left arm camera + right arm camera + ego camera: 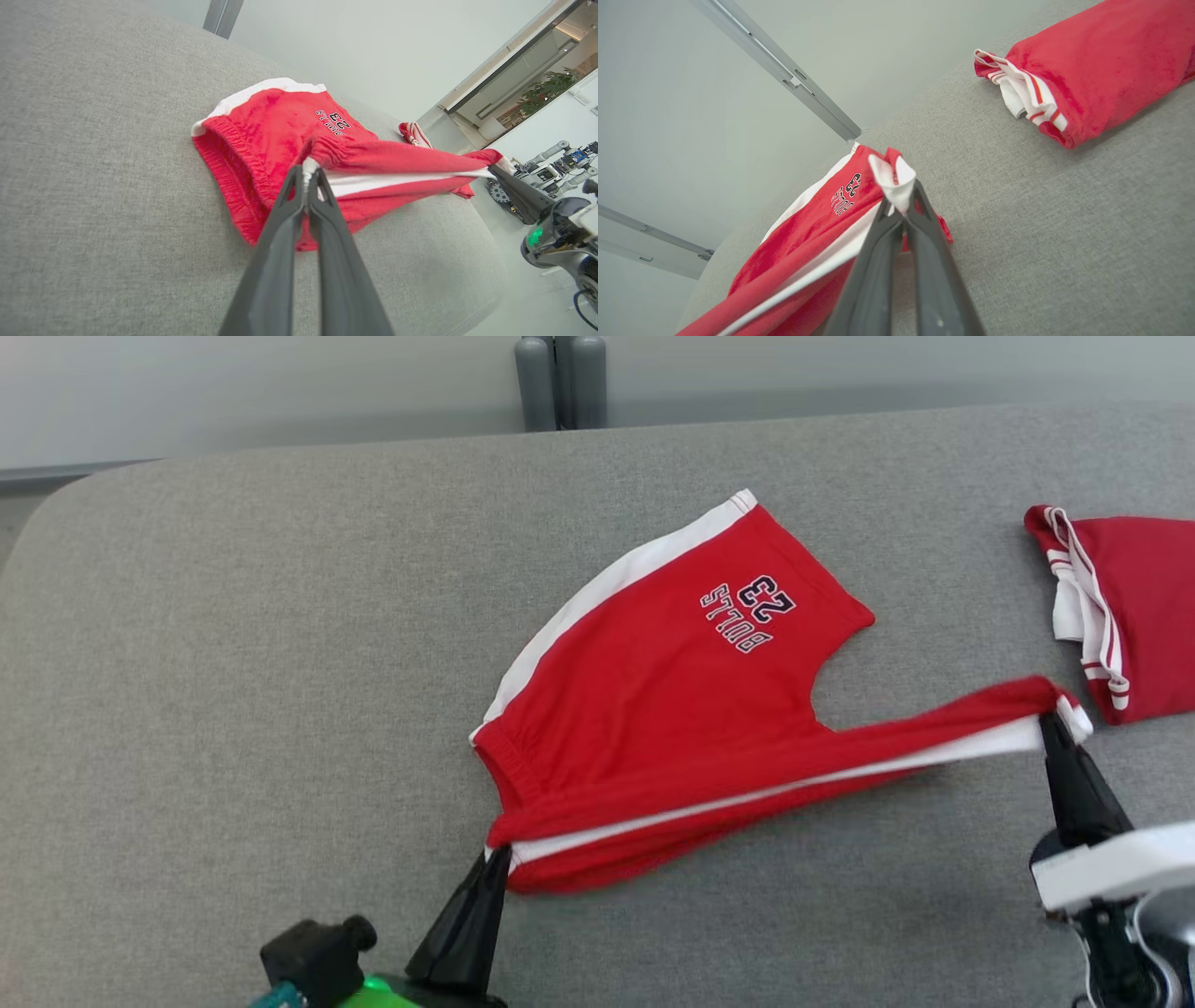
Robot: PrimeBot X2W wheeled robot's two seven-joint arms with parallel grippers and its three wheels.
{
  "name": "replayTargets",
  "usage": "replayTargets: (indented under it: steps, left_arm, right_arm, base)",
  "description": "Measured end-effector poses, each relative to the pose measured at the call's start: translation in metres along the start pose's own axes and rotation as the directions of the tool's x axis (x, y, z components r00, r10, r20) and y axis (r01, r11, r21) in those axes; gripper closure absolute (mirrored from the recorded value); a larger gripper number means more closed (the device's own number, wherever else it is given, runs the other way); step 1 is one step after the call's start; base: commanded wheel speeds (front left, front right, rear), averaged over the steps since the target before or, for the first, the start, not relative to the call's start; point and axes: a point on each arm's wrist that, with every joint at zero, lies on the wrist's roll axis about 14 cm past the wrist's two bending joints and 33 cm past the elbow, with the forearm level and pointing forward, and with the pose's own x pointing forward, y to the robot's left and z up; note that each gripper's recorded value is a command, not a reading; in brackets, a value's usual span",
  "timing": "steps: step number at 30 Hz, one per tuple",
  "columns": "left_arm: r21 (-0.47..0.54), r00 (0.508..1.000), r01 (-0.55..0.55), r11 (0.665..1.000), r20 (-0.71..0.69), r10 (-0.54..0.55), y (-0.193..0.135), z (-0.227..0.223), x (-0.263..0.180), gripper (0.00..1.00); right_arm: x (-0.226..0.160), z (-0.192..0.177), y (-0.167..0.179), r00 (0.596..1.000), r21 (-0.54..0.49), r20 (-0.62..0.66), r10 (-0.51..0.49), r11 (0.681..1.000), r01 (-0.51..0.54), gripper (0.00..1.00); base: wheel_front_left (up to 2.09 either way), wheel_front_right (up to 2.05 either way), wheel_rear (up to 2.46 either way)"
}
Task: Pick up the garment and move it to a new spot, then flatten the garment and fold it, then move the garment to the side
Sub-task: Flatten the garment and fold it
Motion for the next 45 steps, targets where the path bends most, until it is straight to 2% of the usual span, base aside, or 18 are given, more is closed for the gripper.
replayTargets:
  steps: [4, 8, 16, 25, 31, 37, 38, 39, 40, 41, 45]
  left_arm:
    - [-0.024, 1.000, 0.029, 0.999, 0.007, -0.029, -0.009, 0.010, 0.024, 1.00]
    - [-0.001, 1.000, 0.000, 1.000, -0.007, 0.000, 0.000, 0.012, 0.039, 1.00]
    - [-0.043, 0.998, -0.066, 0.997, -0.011, 0.065, 0.017, 0.015, 0.047, 1.00]
    - [-0.017, 0.994, -0.101, 0.995, -0.045, 0.100, 0.037, 0.015, 0.068, 1.00]
    - [-0.023, 0.988, -0.144, 0.989, -0.066, 0.143, 0.056, 0.008, 0.076, 1.00]
    - [-0.043, 0.984, -0.172, 0.984, -0.051, 0.170, 0.066, 0.010, 0.079, 1.00]
    - [-0.053, 0.984, -0.178, 0.983, -0.040, 0.176, 0.067, 0.011, 0.079, 0.95]
    - [-0.058, 0.983, -0.183, 0.981, -0.031, 0.181, 0.068, 0.013, 0.080, 0.76]
    - [-0.059, 0.982, -0.187, 0.980, -0.020, 0.187, 0.070, 0.015, 0.081, 0.56]
    - [-0.060, 0.982, -0.189, 0.980, -0.010, 0.189, 0.070, 0.017, 0.082, 0.00]
    - [-0.063, 0.978, -0.206, 0.976, 0.007, 0.207, 0.075, 0.019, 0.085, 0.00]
  right_arm:
    - [0.046, -0.003, 0.015, 0.998, -0.026, -0.055, 0.039, 0.999, -0.041, 1.00]
    - [0.087, -0.011, 0.025, 0.991, -0.081, -0.120, 0.056, 0.994, -0.067, 1.00]
    - [0.153, -0.051, 0.056, 0.957, -0.159, -0.271, 0.100, 0.976, -0.147, 1.00]
    - [0.198, -0.089, 0.085, 0.906, -0.229, -0.403, 0.133, 0.943, -0.240, 1.00]
    - [0.216, -0.108, 0.084, 0.881, -0.269, -0.459, 0.116, 0.927, -0.262, 1.00]
    - [0.227, -0.115, 0.088, 0.875, -0.275, -0.469, 0.121, 0.921, -0.275, 1.00]
    - [0.228, -0.116, 0.088, 0.874, -0.278, -0.471, 0.119, 0.920, -0.276, 1.00]
    - [0.229, -0.117, 0.089, 0.873, -0.284, -0.472, 0.118, 0.918, -0.278, 1.00]
    - [0.231, -0.116, 0.090, 0.877, -0.292, -0.466, 0.119, 0.914, -0.280, 0.65]
    - [0.233, -0.113, 0.091, 0.883, -0.300, -0.454, 0.122, 0.912, -0.280, 0.00]
    - [0.239, -0.103, 0.095, 0.905, -0.316, -0.404, 0.134, 0.908, -0.275, 0.00]
  base:
    - [0.00, 0.00, 0.00]
    - [0.00, 0.00, 0.00]
    - [0.00, 0.00, 0.00]
    - [0.00, 0.00, 0.00]
    - [0.00, 0.00, 0.00]
    - [0.00, 0.00, 0.00]
    - [0.00, 0.00, 0.00]
    - [0.00, 0.00, 0.00]
    - [0.00, 0.00, 0.00]
    - [0.00, 0.00, 0.00]
    - [0.00, 0.00, 0.00]
